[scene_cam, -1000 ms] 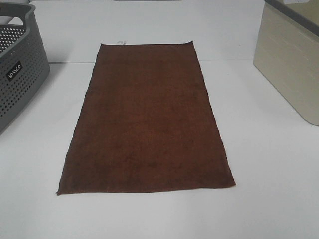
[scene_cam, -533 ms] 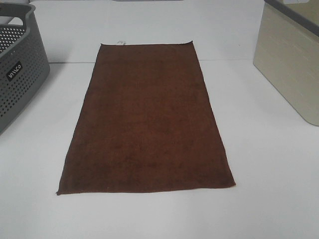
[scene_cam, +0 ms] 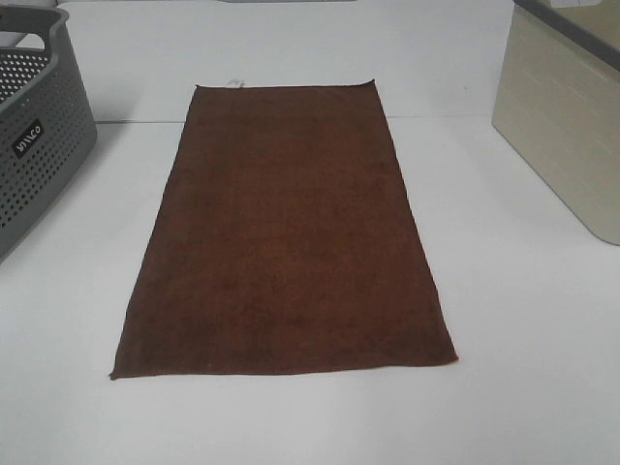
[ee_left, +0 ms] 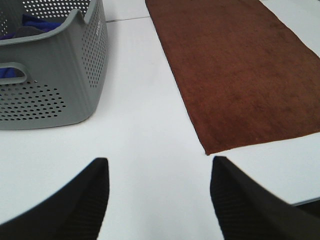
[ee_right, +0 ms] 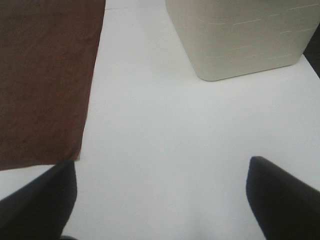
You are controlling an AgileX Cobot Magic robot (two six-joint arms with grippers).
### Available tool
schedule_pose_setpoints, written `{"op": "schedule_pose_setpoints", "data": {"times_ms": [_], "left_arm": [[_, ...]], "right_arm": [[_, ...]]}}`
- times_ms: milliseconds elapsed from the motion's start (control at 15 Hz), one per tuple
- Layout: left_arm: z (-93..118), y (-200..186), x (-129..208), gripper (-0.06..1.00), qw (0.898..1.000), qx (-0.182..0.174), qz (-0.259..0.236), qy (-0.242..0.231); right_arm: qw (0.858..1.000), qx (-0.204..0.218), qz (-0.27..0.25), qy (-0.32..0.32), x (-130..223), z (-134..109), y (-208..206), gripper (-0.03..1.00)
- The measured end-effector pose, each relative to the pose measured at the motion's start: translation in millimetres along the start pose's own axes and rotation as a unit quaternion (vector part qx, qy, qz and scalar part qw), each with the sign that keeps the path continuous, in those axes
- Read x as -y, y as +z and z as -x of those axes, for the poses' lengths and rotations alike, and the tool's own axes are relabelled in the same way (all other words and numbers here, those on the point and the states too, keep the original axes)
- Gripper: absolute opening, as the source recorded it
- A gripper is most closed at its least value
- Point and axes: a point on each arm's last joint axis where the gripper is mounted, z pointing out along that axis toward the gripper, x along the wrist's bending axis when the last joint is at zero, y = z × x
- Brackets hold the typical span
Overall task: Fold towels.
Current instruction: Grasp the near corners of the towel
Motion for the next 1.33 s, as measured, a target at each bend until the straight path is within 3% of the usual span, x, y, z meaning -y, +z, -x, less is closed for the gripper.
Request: {"op": "schedule_pose_setpoints", "data": {"times_ms": [1333], "left_arm": [[0.0,0.0,0.0,0.58,1.000,0.000,0.000,0.000]], "right_arm": [[1.000,0.000,0.000,0.000,0.0,0.0,0.0,0.86]]}}
